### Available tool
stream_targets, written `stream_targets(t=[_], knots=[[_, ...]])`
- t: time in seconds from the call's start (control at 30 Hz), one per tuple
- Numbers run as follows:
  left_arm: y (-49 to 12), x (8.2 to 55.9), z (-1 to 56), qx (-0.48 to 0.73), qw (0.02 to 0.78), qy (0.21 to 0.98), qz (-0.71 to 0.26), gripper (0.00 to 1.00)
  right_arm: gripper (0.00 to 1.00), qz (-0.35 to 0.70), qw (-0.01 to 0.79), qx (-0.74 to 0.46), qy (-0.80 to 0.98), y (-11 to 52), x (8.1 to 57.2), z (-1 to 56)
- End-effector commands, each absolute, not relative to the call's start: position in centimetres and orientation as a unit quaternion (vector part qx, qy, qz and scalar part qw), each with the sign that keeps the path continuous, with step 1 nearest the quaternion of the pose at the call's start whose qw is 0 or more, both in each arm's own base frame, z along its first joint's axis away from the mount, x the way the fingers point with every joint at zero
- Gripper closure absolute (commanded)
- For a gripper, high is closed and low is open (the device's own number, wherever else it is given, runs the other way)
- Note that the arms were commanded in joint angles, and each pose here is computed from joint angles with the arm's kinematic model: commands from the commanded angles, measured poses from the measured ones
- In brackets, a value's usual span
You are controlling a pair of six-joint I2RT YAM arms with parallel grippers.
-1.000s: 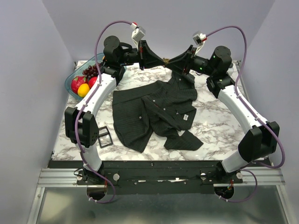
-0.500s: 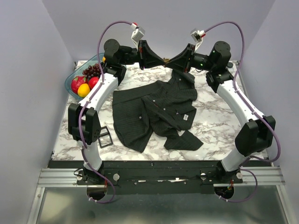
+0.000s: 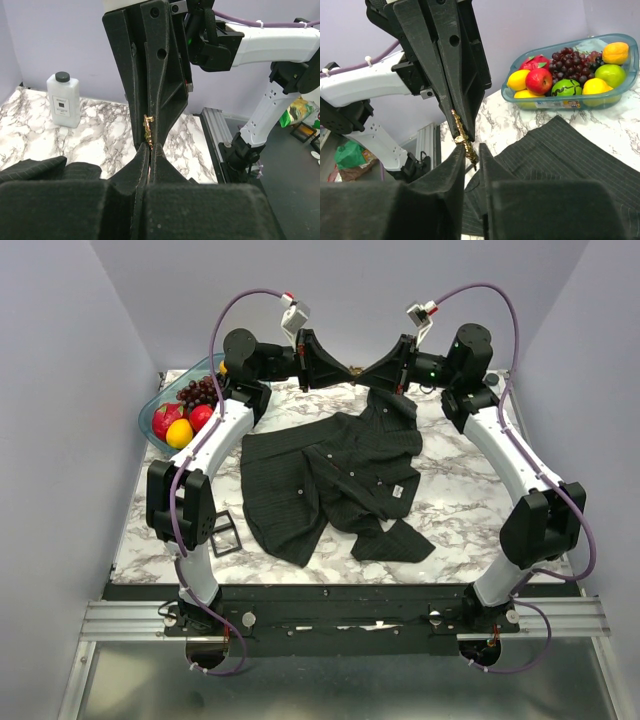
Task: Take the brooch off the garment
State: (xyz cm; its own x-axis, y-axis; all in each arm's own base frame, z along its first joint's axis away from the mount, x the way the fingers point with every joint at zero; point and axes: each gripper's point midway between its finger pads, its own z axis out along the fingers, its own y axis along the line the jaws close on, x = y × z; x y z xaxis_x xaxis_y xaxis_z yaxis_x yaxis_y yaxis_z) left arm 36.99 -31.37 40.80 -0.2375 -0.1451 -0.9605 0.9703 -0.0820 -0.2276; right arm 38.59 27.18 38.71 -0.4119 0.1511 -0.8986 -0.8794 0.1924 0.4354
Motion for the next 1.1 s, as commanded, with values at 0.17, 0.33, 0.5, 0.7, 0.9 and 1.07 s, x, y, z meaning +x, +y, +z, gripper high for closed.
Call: stream_targets(t=[0.17, 0.33, 0.5, 0.7, 0.9, 1.07], knots=[[-31.7, 35.7, 39.4, 0.429, 0.453, 0.536, -0.569, 1.0, 0.5, 0.501, 0.545, -0.349, 0.575, 24.1, 39.0, 41.3], [-31.4, 37.1, 38.5, 0.408, 0.467, 0.557, -0.552, 1.0, 0.43, 0.474, 0.559, -0.383, 0.562, 23.5, 36.6, 42.7], [-31.5, 36.2, 38.7, 0.417, 0.456, 0.544, -0.567, 1.0, 0.41, 0.447, 0.563, -0.385, 0.578, 22.9, 36.0, 41.1], [-31.5, 35.3, 39.5, 0.43, 0.45, 0.523, -0.582, 1.0, 0.41, 0.414, 0.569, -0.371, 0.606, 22.5, 38.1, 38.8], [-31.4, 34.8, 39.9, 0.437, 0.447, 0.512, -0.588, 1.0, 0.45, 0.427, 0.546, -0.376, 0.615, 23.3, 39.4, 37.1], [-31.4, 35.1, 39.6, 0.431, 0.45, 0.52, -0.584, 1.0, 0.52, 0.449, 0.531, -0.396, 0.599, 24.7, 38.7, 37.2]])
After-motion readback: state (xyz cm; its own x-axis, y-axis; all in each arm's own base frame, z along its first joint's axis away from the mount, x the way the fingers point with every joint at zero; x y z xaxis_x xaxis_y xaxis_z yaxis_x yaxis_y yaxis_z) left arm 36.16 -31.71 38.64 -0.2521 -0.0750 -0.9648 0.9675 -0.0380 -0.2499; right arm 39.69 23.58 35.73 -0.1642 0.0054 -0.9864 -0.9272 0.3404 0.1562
